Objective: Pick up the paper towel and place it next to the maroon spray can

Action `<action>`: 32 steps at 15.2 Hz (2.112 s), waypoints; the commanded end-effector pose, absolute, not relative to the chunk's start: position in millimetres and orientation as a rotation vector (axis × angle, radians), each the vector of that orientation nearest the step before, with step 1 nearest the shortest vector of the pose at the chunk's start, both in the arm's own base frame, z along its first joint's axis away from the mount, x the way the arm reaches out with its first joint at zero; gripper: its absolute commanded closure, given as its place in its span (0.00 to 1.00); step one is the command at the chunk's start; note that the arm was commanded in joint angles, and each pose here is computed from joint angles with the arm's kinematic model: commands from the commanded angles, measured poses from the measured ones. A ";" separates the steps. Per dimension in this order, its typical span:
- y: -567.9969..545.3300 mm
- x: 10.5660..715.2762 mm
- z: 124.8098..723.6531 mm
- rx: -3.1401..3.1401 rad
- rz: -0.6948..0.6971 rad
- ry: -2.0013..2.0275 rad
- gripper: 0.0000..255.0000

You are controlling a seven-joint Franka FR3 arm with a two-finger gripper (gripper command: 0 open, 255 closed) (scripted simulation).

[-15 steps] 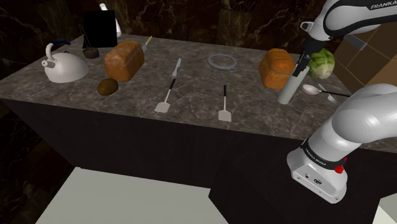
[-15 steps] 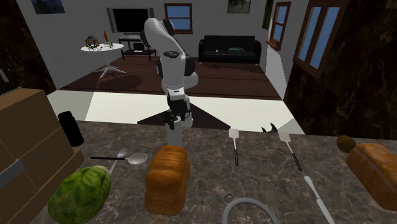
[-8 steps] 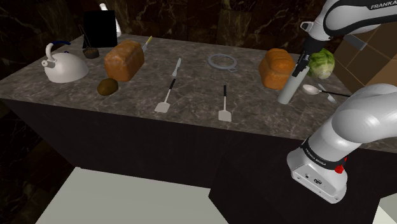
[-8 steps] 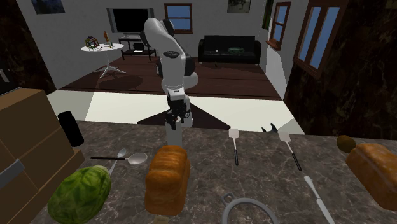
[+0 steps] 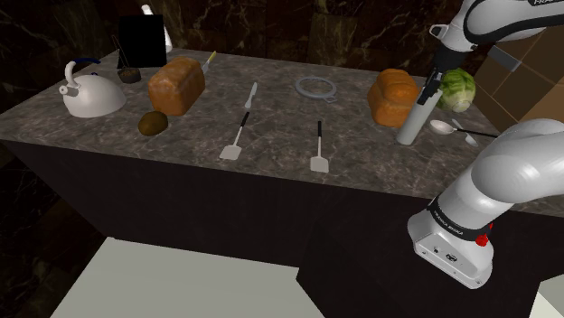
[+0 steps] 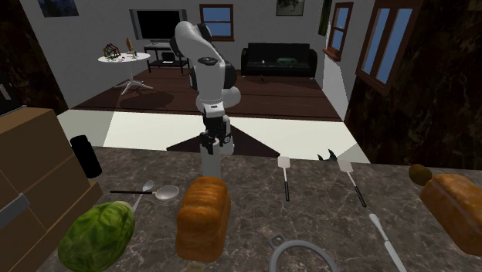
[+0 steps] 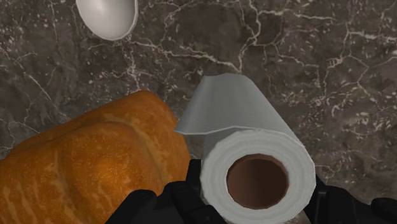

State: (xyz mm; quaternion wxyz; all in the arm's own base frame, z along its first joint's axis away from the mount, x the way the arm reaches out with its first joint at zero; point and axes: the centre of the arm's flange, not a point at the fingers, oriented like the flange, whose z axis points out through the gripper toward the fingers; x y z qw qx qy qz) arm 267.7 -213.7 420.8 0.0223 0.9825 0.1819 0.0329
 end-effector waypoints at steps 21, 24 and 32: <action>-213.8 267.4 536.6 3.044 0.101 0.564 1.00; -213.8 267.4 552.4 3.044 0.101 0.564 1.00; -213.8 267.4 594.6 3.044 0.101 0.564 1.00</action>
